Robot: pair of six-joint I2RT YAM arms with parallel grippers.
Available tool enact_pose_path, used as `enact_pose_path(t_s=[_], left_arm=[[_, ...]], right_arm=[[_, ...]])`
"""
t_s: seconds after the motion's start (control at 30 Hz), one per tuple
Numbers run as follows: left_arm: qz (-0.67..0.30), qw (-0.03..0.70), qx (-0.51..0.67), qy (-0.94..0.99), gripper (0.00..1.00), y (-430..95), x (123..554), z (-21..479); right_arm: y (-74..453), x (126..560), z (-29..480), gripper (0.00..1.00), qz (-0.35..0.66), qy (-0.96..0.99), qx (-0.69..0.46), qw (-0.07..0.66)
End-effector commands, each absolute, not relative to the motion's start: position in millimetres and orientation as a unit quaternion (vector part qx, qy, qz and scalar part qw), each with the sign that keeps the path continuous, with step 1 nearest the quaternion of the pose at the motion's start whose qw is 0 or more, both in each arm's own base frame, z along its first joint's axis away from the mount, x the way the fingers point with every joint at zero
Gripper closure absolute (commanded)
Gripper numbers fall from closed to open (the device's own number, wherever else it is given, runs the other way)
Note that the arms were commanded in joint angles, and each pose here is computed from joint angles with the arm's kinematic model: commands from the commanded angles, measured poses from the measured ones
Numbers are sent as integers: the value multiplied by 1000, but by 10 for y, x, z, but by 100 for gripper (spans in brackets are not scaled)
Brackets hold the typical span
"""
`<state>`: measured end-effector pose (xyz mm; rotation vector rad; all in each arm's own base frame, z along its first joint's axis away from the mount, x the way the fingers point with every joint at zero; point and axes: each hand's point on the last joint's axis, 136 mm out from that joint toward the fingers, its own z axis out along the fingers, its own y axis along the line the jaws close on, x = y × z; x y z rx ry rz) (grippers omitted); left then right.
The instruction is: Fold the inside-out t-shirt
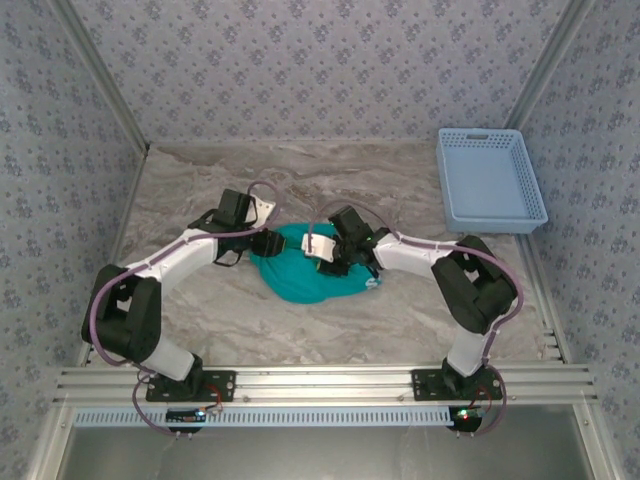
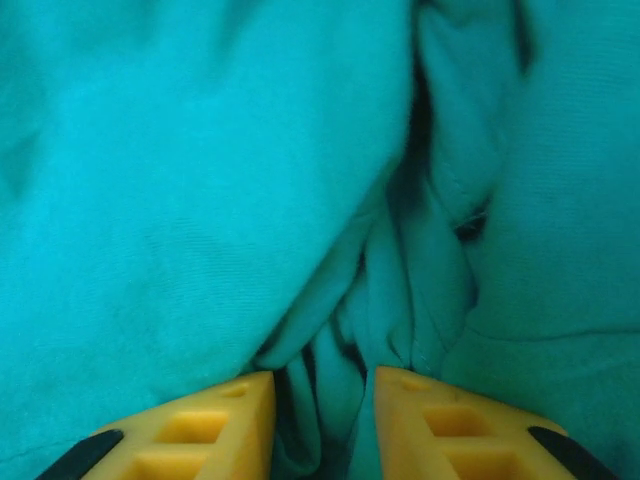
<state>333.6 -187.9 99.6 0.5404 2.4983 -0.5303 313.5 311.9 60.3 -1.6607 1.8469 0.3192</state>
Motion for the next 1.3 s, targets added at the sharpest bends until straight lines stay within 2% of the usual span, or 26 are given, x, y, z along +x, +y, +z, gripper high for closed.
enact_pose_path(t_s=[0.0, 0.1, 0.13, 0.17, 0.2, 0.23, 0.33, 0.4, 0.57, 0.73, 0.77, 0.83, 0.9, 0.93, 1.0, 1.03, 1.1, 1.13, 1.2, 1.27], left_arm=[[-228, 252, 191, 921, 50, -1906, 3252, 1203], [-242, 264, 194, 913, 49, -1920, 3195, 1436], [-245, 270, 195, 911, 49, -1923, 3178, 1527], [-248, 276, 192, 909, 48, -1920, 3177, 1624], [-247, 282, 182, 909, 20, -1907, 3178, 1716], [-248, 291, 174, 907, 1, -1904, 3186, 1840], [-253, 325, 226, 883, 0, -2085, 3146, 2085], [-246, 335, 267, 870, 0, -2200, 3163, 2042], [-182, 286, 330, 881, 0, -2168, 3298, 1465], [-154, 269, 317, 896, 0, -2190, 3660, 1044], [-148, 257, 303, 906, 3, -2177, 3767, 982], [-160, 245, 261, 920, 22, -2159, 3961, 925], [-195, 242, 238, 920, 49, -2195, 4058, 908], [-198, 242, 221, 924, 57, -2164, 4100, 882], [-218, 233, 192, 928, 84, -2095, 4149, 824], [-237, 222, 184, 928, 92, -2092, 4133, 815], [-292, 195, 178, 919, 95, -2182, 4023, 855], [-311, 183, 177, 916, 95, -2230, 3952, 883], [-362, 162, 170, 902, 94, -2352, 3771, 971], [-418, 150, 150, 883, 93, -2432, 3624, 1064]], right_arm=[[3134, 3331, 744, 58, 133, 713, -596, 344], [3146, 3304, 647, 59, 140, 710, -604, 334], [3174, 3255, 622, 70, 152, 702, -613, 327], [3210, 3195, 626, 88, 163, 692, -623, 326], [3247, 3152, 662, 100, 167, 680, -631, 334], [3276, 3084, 721, 100, 173, 660, -644, 346], [3344, 2877, 1029, 100, 204, 586, -673, 402], [3345, 2831, 1240, 100, 203, 547, -682, 441], [3372, 2703, 1739, 100, 145, 454, -704, 527], [3386, 2462, 1956, 100, 75, 389, -735, 551], [3365, 2396, 1940, 100, 72, 389, -739, 545], [3320, 2222, 1804, 100, 69, 399, -749, 524], [3262, 2045, 1582, 100, 60, 412, -758, 501], [3223, 1980, 1465, 100, 54, 424, -760, 489], [3130, 1878, 1255, 100, 60, 463, -750, 469], [3096, 1909, 1228, 100, 66, 495, -729, 468], [3054, 1930, 1252, 99, 95, 537, -700, 462], [3046, 1988, 1303, 91, 100, 555, -684, 464], [3070, 2116, 1477, 67, 117, 579, -653, 475], [3152, 2226, 1654, 54, 156, 593, -624, 484]])
